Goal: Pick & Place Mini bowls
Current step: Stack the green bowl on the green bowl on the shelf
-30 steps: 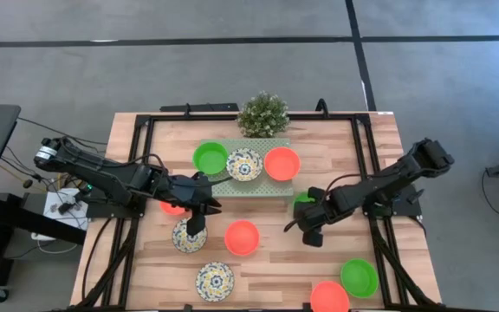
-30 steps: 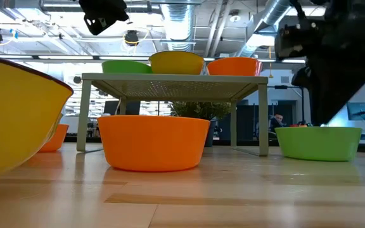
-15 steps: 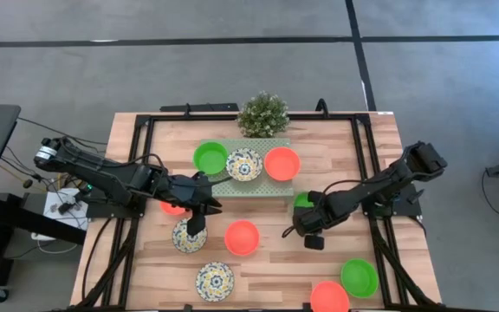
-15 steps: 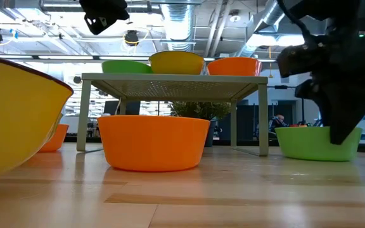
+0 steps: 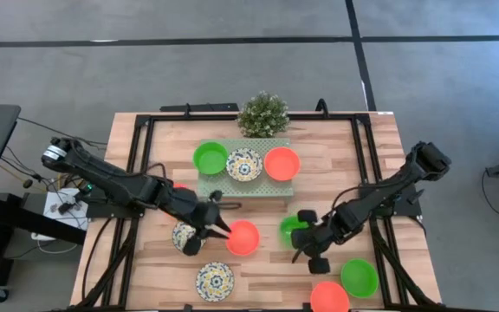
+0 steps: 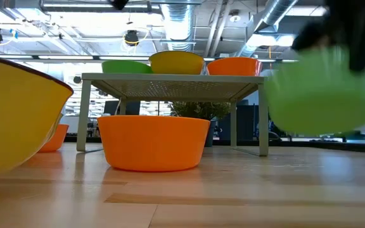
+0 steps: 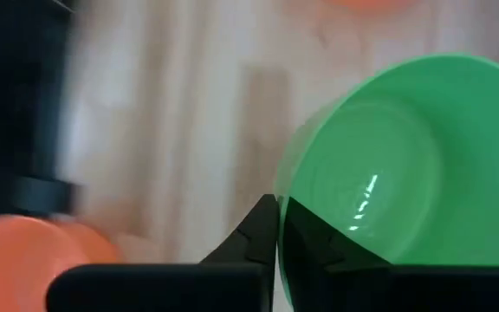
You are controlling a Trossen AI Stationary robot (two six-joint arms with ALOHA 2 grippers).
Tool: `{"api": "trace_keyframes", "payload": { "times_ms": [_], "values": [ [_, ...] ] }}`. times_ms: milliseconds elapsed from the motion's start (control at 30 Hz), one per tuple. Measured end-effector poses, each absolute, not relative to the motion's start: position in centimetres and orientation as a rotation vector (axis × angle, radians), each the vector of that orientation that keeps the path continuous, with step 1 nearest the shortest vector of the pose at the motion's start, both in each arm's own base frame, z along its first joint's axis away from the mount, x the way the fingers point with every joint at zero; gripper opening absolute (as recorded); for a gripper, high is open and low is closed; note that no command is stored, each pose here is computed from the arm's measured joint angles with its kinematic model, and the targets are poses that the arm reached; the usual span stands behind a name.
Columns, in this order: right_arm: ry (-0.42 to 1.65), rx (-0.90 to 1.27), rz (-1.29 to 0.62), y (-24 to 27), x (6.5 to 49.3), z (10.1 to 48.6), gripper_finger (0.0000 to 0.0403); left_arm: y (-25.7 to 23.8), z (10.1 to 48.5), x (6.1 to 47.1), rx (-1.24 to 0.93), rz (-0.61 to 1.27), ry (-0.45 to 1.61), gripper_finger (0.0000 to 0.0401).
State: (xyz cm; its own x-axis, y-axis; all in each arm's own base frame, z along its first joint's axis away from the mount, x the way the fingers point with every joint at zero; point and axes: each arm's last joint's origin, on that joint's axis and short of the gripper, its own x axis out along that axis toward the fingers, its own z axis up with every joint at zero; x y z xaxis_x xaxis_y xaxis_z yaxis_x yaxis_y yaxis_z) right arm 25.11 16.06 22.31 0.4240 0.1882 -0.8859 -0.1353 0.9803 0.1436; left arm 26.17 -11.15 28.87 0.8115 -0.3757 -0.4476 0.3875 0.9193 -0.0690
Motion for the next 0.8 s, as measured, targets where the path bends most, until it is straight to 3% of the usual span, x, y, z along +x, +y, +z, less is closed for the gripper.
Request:
{"api": "trace_keyframes", "payload": {
  "times_ms": [233,467,800],
  "values": [
    [0.977,-0.042,0.307,16.3,26.4,23.9,0.0003,-12.2,26.2,29.2,0.16,-0.426,0.43,0.009],
    [0.924,-0.028,0.323,15.5,27.5,24.2,0.0002,-11.3,23.4,31.7,0.181,-0.368,0.456,0.0124],
    [0.947,-0.094,0.362,15.2,28.8,22.6,0.0002,-10.6,22.8,32.9,0.273,-0.358,0.395,0.0136]
  ]
}}
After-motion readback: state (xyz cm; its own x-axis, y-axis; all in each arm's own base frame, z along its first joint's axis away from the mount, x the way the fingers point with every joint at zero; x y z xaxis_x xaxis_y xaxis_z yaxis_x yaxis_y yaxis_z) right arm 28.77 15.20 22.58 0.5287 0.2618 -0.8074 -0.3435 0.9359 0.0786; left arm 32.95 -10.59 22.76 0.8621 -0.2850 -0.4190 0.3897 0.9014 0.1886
